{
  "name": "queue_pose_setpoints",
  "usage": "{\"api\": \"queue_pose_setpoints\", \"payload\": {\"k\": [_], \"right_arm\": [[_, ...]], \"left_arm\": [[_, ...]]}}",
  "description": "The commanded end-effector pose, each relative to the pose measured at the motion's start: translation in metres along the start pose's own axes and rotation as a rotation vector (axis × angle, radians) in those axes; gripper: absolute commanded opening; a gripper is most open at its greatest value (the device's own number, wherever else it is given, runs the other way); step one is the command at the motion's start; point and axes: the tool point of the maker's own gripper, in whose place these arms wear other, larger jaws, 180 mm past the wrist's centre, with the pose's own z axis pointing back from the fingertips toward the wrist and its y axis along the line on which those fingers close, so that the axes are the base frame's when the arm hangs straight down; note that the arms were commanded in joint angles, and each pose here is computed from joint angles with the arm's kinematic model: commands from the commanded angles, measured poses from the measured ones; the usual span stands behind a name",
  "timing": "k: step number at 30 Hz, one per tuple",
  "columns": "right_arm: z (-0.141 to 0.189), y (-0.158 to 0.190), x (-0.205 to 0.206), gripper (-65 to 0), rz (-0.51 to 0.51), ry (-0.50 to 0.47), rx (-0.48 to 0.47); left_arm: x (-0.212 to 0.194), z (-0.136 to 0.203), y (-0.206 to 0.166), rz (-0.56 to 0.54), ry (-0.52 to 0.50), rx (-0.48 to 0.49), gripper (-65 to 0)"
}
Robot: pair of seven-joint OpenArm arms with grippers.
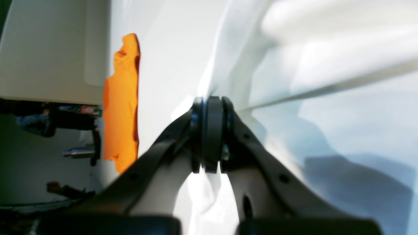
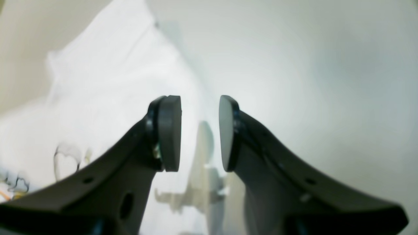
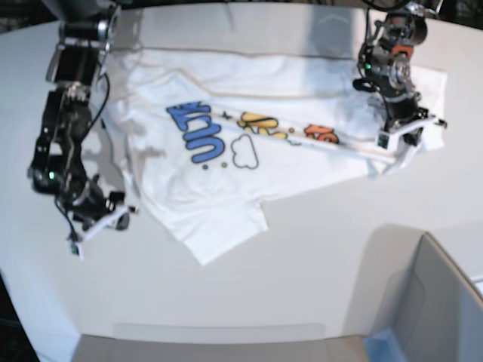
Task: Layout the t-shirt on the table in an organized manner, then fold the t-shirt properly
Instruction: 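Move the right gripper down to the hem corner and grasp it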
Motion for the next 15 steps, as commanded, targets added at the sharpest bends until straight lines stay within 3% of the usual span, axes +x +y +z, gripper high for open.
{"api": "queue_pose_setpoints", "payload": {"k": [1, 6, 11, 15], "right_arm": [[-0.004, 0.001, 0.025, -45.1, 0.019, -0.053, 0.006], [-0.056, 0.012, 0.030, -45.1, 0.195, 0.063, -0.016], [-0.083, 0.002, 0.013, -45.1, 0.165, 0.112, -0.038], [-0.092, 0.011, -0.020, -45.1, 0.207, 0.185, -0.028]], "left_arm": [[0.011, -0.001, 0.011, 0.008, -0.039, 0.036, -65.0], [0.012, 0.000, 0.010, 0.011, -0.038, 0.032, -64.9], [0.012, 0.000, 0.009, 0.012, -0.038, 0.031, -64.9], [0.012, 0.000, 0.009, 0.013, -0.038, 0.030, -64.9]]}}
